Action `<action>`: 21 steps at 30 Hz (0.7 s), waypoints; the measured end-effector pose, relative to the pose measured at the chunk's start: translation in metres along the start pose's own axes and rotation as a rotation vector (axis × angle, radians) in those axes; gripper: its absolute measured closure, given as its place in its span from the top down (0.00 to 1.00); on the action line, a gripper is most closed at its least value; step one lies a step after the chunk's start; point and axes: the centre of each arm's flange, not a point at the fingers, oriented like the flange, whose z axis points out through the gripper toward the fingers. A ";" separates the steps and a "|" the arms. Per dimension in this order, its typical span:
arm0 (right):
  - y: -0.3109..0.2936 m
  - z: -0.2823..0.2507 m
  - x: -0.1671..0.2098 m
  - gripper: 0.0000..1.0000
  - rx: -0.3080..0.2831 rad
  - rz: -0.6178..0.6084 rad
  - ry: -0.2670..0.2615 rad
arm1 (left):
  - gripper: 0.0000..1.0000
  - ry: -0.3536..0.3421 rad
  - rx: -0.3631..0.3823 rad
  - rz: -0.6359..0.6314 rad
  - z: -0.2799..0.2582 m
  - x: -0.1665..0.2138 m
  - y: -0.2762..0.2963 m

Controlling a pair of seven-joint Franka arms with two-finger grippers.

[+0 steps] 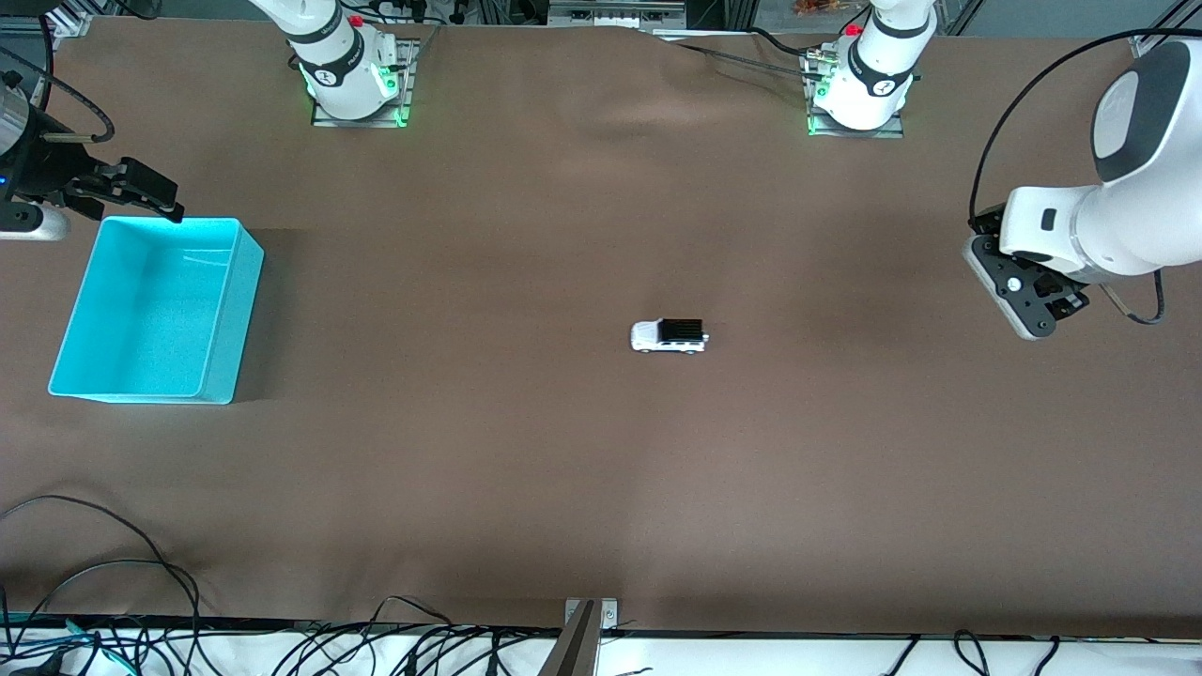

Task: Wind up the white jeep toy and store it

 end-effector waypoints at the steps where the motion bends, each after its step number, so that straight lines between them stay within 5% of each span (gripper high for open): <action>1: 0.000 0.000 0.000 1.00 0.000 0.000 0.000 | 1.00 -0.002 0.001 -0.009 -0.003 0.002 0.004; 21: 0.000 0.000 0.000 1.00 0.000 0.000 0.000 | 1.00 0.005 0.105 -0.133 -0.052 0.033 0.075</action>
